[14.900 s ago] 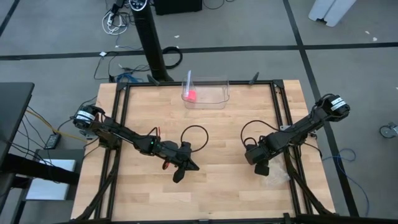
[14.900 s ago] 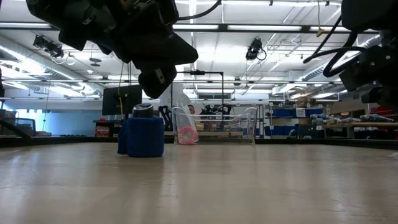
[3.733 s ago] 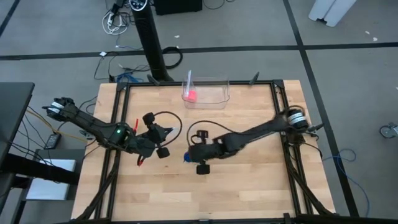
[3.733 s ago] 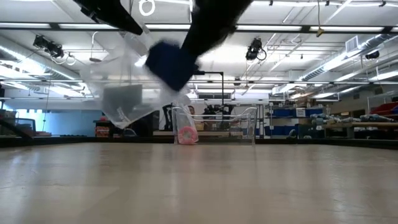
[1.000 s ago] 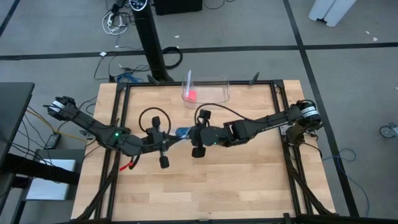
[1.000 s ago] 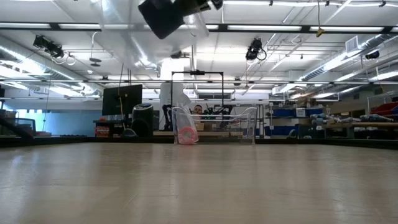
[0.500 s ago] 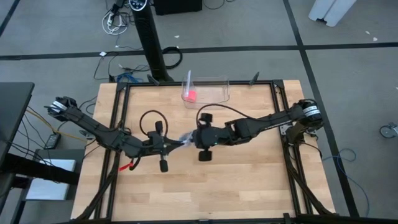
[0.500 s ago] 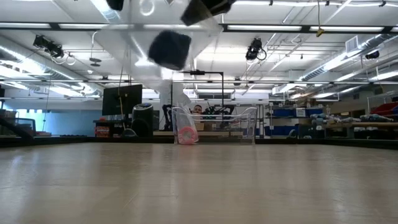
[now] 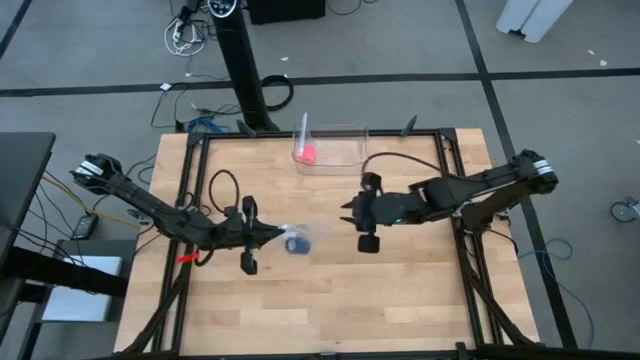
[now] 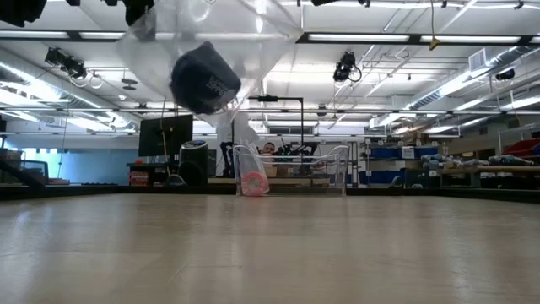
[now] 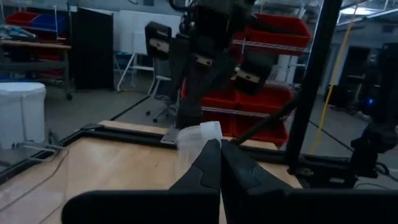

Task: Roll bandage
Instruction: Close the transparent zip bag

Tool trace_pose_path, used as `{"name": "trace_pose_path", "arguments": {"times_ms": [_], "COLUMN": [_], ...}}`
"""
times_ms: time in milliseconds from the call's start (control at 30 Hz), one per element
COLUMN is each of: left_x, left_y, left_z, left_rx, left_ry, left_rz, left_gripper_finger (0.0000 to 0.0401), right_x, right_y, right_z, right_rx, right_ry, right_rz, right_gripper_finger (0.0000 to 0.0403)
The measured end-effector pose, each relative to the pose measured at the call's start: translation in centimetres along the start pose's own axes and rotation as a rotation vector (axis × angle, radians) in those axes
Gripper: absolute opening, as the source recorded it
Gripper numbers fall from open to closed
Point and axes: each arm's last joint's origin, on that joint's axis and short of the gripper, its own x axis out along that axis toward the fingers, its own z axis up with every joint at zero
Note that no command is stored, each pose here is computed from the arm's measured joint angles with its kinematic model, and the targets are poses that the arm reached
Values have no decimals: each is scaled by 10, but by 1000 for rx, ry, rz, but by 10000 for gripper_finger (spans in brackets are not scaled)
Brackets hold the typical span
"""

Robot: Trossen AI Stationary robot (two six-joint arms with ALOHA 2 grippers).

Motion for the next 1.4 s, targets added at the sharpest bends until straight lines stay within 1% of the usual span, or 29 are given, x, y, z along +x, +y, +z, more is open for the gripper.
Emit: {"name": "trace_pose_path", "arguments": {"times_ms": [100, 200, 333, 433, 567, 733, 833, 967, 1033, 1200, 1400], "left_x": [-2, -2, -2, -1, 0, 1, 2, 2, 2, 1, 1], "left_y": [1, 1, 2, 5, 9, 13, 17, 18, 18, 19, 19], "left_z": [-1, -2, -9, -15, -18, -23, -26, -28, -29, -31, -33], "left_rx": [14, 35, 73, 83, 69, 87, 78, 69, 69, 73, 48], "left_ry": [8, 13, 79, 131, 166, 216, 238, 264, 266, 290, 316], "left_rz": [-8, -18, -5, 24, 48, 61, 81, 71, 71, 76, 40], "left_gripper_finger": [0, 0, 0, 0, 0, 0, 0, 0, 0, 0, 0], "right_x": [-1, 7, 25, 37, 50, 65, 74, 81, 83, 79, 76], "right_y": [1, 5, 11, 15, 24, 33, 34, 37, 39, 41, 31], "right_z": [-17, -41, -73, -85, -82, -69, -59, -47, -44, -35, -30], "right_rx": [64, 73, 111, 169, 179, 133, 118, 108, 93, 31, 11], "right_ry": [-168, -315, -430, -465, -447, -444, -423, -392, -382, -438, -484], "right_rz": [81, 172, 192, 209, 276, 322, 321, 314, 314, 400, 440], "right_gripper_finger": [119, 119, 117, 113, 110, 111, 110, 109, 111, 110, 111]}}
